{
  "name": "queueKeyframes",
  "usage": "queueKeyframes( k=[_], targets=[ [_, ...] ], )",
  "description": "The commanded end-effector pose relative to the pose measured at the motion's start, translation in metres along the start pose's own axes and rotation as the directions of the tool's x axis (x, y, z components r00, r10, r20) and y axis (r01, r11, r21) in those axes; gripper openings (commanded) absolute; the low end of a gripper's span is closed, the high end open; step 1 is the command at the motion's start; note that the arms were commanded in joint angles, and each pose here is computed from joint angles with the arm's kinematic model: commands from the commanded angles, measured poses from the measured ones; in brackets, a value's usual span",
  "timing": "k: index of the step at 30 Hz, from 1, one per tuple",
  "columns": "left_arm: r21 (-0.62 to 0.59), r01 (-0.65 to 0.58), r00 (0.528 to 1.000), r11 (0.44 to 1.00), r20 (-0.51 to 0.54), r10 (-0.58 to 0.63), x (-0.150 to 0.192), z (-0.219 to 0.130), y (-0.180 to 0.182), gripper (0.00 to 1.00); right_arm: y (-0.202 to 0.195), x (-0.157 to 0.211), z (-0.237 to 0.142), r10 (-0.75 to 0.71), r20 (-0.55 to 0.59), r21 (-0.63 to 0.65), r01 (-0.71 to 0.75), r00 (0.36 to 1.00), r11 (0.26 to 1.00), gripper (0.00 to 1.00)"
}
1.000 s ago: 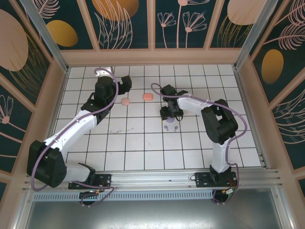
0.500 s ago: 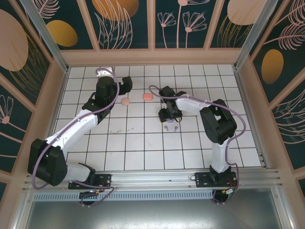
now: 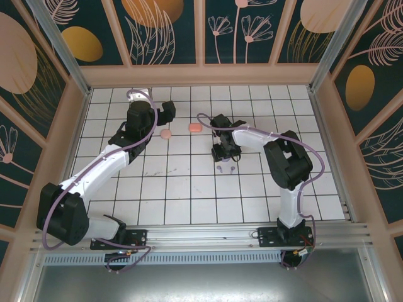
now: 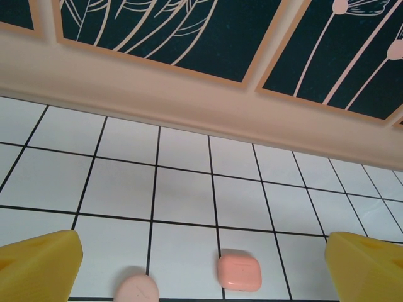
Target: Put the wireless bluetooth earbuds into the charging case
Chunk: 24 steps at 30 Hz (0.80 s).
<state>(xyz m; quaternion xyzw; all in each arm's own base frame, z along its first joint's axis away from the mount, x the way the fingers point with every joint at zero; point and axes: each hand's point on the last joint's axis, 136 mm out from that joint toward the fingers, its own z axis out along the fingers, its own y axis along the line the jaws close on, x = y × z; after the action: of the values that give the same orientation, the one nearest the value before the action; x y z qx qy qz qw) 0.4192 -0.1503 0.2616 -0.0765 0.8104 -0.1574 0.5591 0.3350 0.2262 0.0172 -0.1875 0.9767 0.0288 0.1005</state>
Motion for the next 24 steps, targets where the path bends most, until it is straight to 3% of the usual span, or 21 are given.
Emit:
queueKeyframes(
  k=[1,5,12,18,24],
  targets=[
    [0.015,0.036,0.999,0.999,0.002,-0.037,0.0,0.001,-0.002,0.99,0.001,0.015,0.006,-0.024,-0.052,0.011,0.025,0.998,1.0,0.51],
    [0.0,0.042,0.999,0.999,-0.023,-0.042,0.006,0.003,0.001,0.99,0.004,0.012,0.004,0.001,-0.037,-0.004,-0.001,0.999,1.0,0.39],
    [-0.041,0.056,0.998,0.998,-0.006,-0.056,0.02,0.001,0.017,0.99,0.015,-0.023,-0.028,0.132,0.083,-0.1,-0.124,0.988,0.987,0.35],
    [0.141,-0.008,1.0,0.99,0.011,0.006,0.039,0.003,-0.005,0.98,0.015,-0.074,-0.077,0.336,0.207,-0.265,-0.278,0.919,0.923,0.35],
    [0.388,-0.024,0.999,0.922,0.053,0.004,0.054,-0.007,-0.037,0.98,-0.004,-0.132,-0.123,0.614,0.233,-0.493,-0.452,0.754,0.743,0.35]
  ],
)
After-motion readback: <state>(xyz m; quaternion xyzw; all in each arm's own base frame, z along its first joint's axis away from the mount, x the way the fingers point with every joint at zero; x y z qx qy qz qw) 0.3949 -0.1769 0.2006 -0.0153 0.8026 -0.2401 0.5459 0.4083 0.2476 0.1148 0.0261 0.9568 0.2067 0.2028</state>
